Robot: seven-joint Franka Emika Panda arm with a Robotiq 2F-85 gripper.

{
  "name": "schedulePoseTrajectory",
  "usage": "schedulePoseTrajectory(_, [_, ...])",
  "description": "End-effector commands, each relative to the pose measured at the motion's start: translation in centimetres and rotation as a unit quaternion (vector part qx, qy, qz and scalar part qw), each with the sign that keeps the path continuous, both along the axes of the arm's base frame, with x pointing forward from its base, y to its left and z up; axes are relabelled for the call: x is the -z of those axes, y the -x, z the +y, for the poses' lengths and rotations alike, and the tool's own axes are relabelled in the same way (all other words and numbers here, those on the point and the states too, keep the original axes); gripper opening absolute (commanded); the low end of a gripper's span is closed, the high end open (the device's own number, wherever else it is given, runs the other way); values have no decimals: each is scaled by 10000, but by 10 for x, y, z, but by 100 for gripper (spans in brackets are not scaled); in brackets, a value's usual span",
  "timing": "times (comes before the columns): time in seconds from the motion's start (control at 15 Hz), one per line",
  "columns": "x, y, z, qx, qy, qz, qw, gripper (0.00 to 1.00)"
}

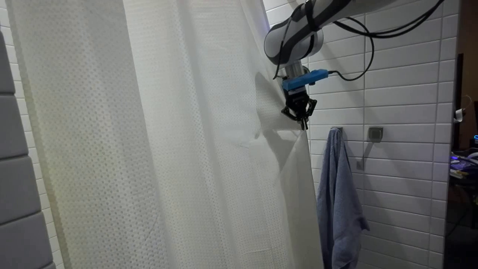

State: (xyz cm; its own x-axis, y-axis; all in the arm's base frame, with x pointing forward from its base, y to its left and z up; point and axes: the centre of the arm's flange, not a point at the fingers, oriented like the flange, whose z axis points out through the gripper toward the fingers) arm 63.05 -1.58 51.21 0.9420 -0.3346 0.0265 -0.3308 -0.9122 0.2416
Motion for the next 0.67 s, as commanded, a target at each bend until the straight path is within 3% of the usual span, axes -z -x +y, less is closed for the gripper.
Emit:
schedulePoseTrajectory(0.0, [-12,13,-33,223,-60,-173,9996,0])
schedulePoseTrajectory(0.6, [-26,12,-107,863,-87,-356,9956,0])
